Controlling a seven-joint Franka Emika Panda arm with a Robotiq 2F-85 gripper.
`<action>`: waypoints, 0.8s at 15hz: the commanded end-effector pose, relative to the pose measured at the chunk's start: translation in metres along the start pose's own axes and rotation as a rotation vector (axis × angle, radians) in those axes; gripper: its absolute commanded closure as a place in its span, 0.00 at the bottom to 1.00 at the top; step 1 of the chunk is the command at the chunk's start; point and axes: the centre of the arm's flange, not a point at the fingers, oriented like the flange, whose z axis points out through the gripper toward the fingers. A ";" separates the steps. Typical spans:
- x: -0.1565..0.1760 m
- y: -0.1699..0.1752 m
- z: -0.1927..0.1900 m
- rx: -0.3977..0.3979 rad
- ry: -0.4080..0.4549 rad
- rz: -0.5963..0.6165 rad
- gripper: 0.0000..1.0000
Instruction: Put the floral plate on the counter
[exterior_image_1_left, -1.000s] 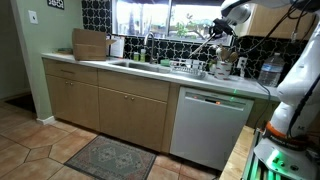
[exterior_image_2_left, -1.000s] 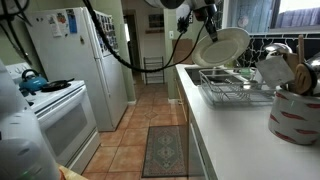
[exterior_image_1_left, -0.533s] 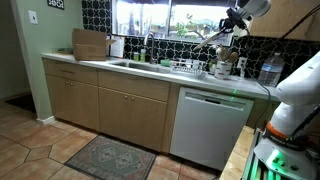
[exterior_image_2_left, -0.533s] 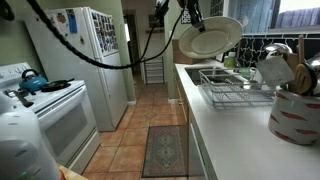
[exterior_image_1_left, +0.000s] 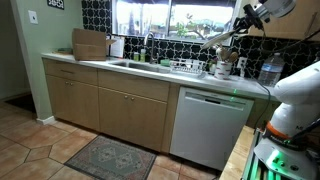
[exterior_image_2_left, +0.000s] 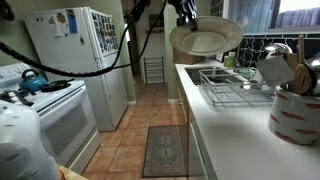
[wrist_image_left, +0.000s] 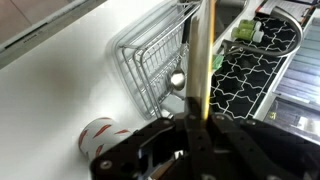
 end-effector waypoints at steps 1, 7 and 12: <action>0.018 0.042 -0.017 0.028 -0.023 0.121 0.98; 0.047 0.078 0.010 -0.069 -0.081 0.233 0.98; 0.043 0.090 0.041 -0.167 -0.081 0.202 0.98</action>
